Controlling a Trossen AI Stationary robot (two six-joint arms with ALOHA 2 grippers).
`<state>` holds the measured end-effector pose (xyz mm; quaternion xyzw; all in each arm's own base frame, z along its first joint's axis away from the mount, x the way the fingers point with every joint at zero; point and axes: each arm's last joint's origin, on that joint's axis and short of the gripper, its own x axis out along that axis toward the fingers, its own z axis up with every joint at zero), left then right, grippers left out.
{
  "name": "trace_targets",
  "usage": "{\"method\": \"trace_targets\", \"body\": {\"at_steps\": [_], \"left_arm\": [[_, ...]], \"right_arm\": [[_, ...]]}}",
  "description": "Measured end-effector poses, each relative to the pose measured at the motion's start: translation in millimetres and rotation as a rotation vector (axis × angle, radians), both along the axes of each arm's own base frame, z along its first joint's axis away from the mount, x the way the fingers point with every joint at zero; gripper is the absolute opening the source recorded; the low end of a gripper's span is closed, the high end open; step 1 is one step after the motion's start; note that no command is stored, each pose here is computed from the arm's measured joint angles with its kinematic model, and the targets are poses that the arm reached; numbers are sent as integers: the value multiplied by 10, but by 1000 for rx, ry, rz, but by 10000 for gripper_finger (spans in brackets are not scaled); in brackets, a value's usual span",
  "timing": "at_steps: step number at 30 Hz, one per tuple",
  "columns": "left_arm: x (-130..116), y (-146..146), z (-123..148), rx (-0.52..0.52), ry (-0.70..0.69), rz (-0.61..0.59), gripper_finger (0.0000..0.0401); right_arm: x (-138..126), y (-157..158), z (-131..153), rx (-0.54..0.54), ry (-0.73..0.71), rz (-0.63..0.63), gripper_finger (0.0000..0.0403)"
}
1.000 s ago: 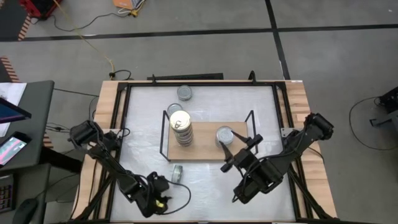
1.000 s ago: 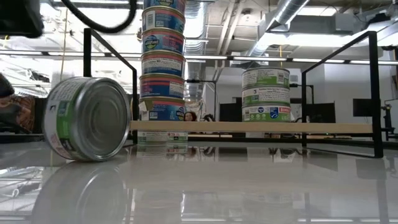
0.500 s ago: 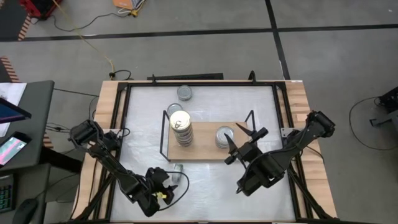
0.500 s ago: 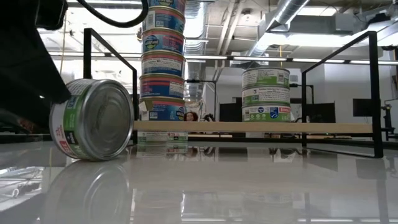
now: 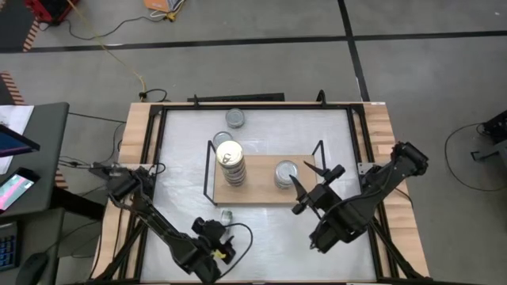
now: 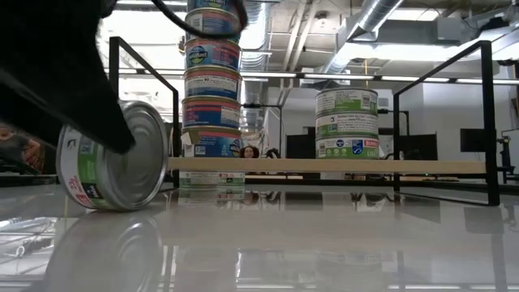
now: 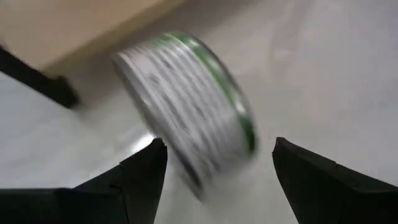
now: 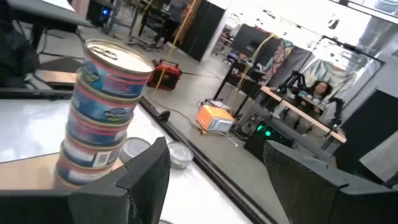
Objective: Stack canned seafood by type on shelf
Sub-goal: Stack the green tuna can on top of the green tuna can on the shelf
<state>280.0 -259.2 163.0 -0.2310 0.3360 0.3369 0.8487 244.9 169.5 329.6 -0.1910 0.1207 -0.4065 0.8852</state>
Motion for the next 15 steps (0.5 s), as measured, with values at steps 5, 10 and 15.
{"method": "trace_targets", "body": {"at_steps": [5, 10, 15], "left_arm": [[79, -2, -49, 136, 153, 75, 279], [104, -23, -76, 191, 191, 91, 277], [108, -19, -71, 231, 200, 54, 234]], "right_arm": [[-79, 108, -3, 7, 8, 44, 290], [-129, 172, -3, 5, 10, 71, 290], [-141, 187, -3, 5, 10, 78, 290]]}}
